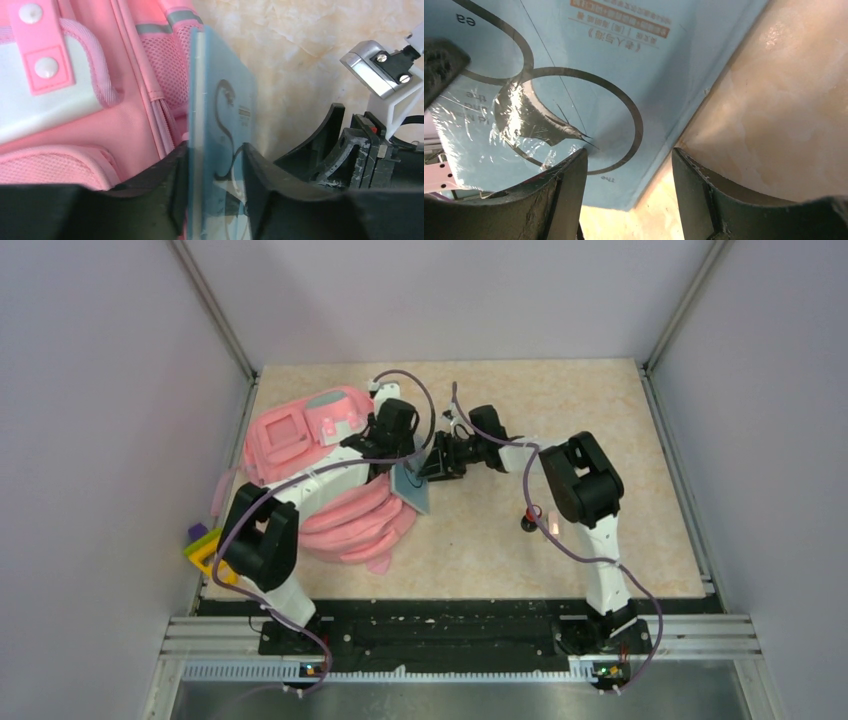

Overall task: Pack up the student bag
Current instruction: Pick up the book from the center of the board.

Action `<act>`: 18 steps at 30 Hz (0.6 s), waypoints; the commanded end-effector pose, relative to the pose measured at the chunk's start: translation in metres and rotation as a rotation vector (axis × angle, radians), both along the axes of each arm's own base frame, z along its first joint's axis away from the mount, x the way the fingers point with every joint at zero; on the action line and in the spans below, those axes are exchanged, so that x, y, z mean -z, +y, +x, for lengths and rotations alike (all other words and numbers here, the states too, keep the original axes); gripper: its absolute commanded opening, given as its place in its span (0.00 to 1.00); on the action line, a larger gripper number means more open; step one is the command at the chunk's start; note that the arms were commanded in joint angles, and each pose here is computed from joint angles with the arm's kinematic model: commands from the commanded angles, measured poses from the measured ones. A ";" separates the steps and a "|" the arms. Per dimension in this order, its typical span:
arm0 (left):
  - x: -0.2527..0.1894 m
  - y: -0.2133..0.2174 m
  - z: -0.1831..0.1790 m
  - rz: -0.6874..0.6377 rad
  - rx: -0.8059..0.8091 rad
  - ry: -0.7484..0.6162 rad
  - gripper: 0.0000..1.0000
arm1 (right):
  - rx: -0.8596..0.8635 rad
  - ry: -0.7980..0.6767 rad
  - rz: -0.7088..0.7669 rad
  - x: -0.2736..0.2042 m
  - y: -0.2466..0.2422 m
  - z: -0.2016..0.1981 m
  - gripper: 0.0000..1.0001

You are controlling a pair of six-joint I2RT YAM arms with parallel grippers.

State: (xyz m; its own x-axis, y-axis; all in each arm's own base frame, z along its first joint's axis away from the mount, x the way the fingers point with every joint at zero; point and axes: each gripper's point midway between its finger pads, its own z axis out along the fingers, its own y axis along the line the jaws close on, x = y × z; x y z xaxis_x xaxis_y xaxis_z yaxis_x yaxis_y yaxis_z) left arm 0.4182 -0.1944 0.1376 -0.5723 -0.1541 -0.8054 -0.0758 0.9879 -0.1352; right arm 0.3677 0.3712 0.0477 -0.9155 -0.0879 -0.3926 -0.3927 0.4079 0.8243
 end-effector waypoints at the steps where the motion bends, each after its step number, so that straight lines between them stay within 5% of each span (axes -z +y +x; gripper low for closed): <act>1: -0.017 -0.021 0.009 -0.132 0.061 -0.057 0.31 | -0.005 -0.043 -0.040 0.002 0.005 -0.005 0.62; 4: -0.038 -0.022 0.005 -0.170 0.092 -0.120 0.01 | 0.033 -0.116 -0.056 -0.016 -0.008 0.004 0.62; 12: -0.146 -0.036 -0.056 -0.262 0.414 -0.301 0.00 | 0.222 -0.479 -0.097 -0.137 -0.100 0.011 0.73; 18: -0.168 -0.056 -0.137 -0.314 0.785 -0.215 0.00 | 0.031 -0.633 -0.033 -0.205 -0.111 -0.052 0.77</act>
